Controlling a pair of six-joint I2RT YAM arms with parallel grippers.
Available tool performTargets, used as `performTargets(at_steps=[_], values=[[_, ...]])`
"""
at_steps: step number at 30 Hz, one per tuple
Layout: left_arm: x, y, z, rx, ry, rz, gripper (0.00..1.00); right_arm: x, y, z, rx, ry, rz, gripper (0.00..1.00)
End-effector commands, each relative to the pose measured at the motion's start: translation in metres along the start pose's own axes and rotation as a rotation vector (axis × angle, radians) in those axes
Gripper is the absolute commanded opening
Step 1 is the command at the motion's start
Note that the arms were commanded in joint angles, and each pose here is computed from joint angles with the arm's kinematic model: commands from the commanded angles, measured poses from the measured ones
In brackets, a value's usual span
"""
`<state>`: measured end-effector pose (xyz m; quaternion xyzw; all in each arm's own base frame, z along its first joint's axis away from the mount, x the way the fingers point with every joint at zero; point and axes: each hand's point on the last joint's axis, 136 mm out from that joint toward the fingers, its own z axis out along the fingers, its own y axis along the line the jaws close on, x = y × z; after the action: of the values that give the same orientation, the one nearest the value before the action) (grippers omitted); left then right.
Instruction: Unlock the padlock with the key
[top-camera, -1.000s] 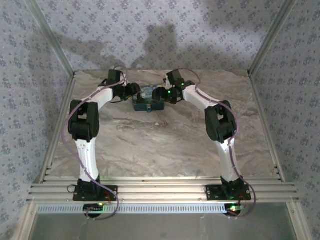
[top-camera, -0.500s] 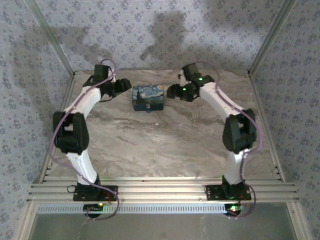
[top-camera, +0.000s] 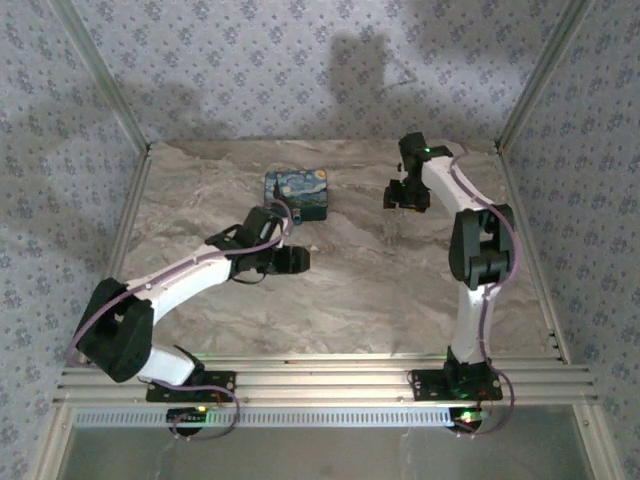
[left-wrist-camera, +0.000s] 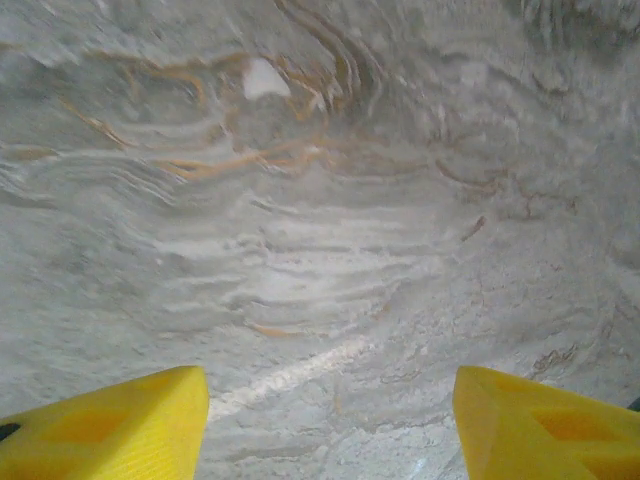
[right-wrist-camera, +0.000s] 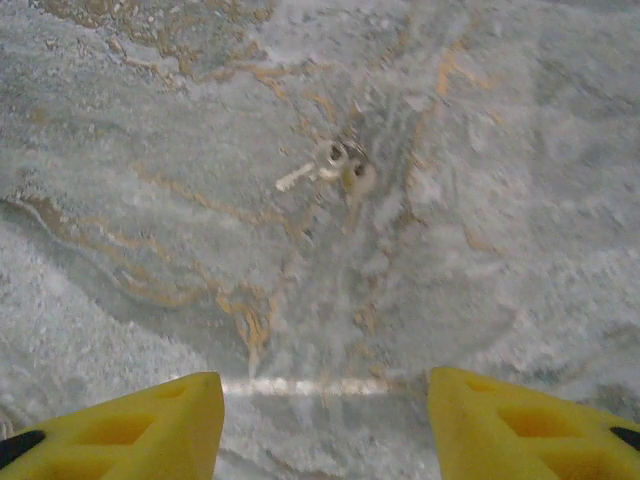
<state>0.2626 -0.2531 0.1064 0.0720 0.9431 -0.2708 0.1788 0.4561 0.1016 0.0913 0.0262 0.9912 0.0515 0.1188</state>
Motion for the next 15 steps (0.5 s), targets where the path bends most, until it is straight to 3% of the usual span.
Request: performTargets(at_steps=[1,10,15], values=[[-0.013,-0.019,0.002,0.019,-0.074,0.020,0.66,-0.013,0.006,0.002,0.038,0.010,-0.047,0.54],[-0.025,-0.032,0.034,0.031,-0.024,0.084,0.66,-0.029,-0.010,0.034,0.145,0.057,-0.125,0.49],[-0.027,-0.033,0.049,0.036,-0.002,0.064,0.66,-0.025,-0.018,0.050,0.134,0.095,-0.142,0.50]])
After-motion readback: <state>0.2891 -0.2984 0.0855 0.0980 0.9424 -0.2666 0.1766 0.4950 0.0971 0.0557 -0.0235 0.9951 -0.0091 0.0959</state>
